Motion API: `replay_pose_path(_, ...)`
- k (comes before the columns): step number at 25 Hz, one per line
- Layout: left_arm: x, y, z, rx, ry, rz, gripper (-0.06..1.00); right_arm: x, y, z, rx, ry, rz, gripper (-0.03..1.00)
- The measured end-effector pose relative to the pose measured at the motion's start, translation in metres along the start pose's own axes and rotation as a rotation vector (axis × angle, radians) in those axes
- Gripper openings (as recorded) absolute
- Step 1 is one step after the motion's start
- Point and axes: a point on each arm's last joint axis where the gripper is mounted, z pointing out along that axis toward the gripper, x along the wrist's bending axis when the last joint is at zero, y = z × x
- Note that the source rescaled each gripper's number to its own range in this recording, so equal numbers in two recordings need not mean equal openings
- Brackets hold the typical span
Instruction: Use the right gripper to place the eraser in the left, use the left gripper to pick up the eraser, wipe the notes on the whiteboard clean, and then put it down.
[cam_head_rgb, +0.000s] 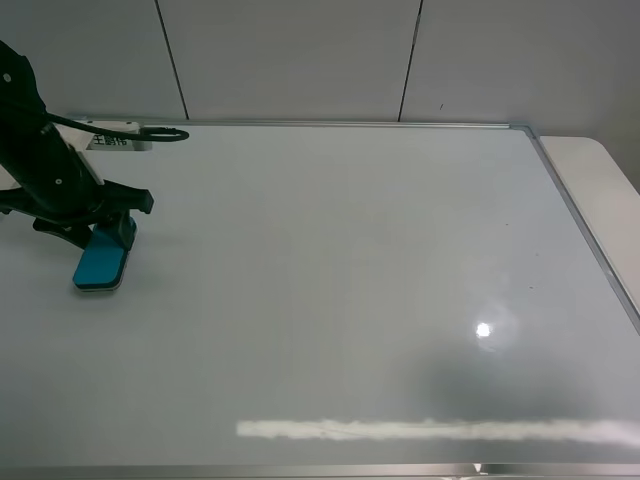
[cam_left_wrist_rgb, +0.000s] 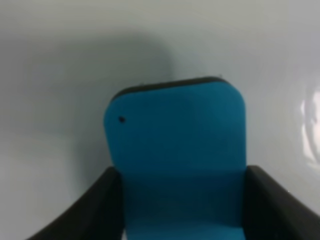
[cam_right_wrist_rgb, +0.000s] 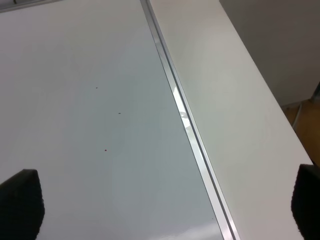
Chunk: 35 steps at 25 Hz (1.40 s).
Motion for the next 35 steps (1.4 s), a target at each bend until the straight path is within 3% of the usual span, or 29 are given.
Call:
replay_pose_path(6,-0.0007,0.0045,-0.0001,-0.05,-0.008,-0.008,0.02,-0.0001,0.0,0.0,0.0,-0.001,0.0,1.0)
replay_pose_path(23,-0.0006,0.0038,-0.0001,-0.042,-0.007,-0.012,0.04,-0.0001,0.0,0.0,0.0,-0.001,0.0,1.0)
replay_pose_path(25,-0.0006,0.0039,-0.0001,-0.043,-0.007,-0.01,0.23,-0.0001,0.0,0.0,0.0,-0.001,0.0,1.0)
replay_pose_path(28,-0.0007,0.0043,-0.0001,-0.047,-0.008,-0.008,0.78,-0.0001,0.0,0.0,0.0,-0.001,0.0,1.0)
replay_pose_path(29,-0.0007,0.0043,-0.0001,-0.047,-0.008,-0.008,0.87,-0.0001,0.0,0.0,0.0,-0.001,0.0,1.0)
replay_pose_path(31,-0.0007,0.0043,-0.0001,-0.047,-0.008,-0.008,0.96,-0.0001,0.0,0.0,0.0,-0.001,0.0,1.0)
replay_pose_path(35,-0.0007,0.0043,-0.0001,-0.047,-0.008,-0.008,0.98,-0.0001,0.0,0.0,0.0,-0.001,0.0,1.0)
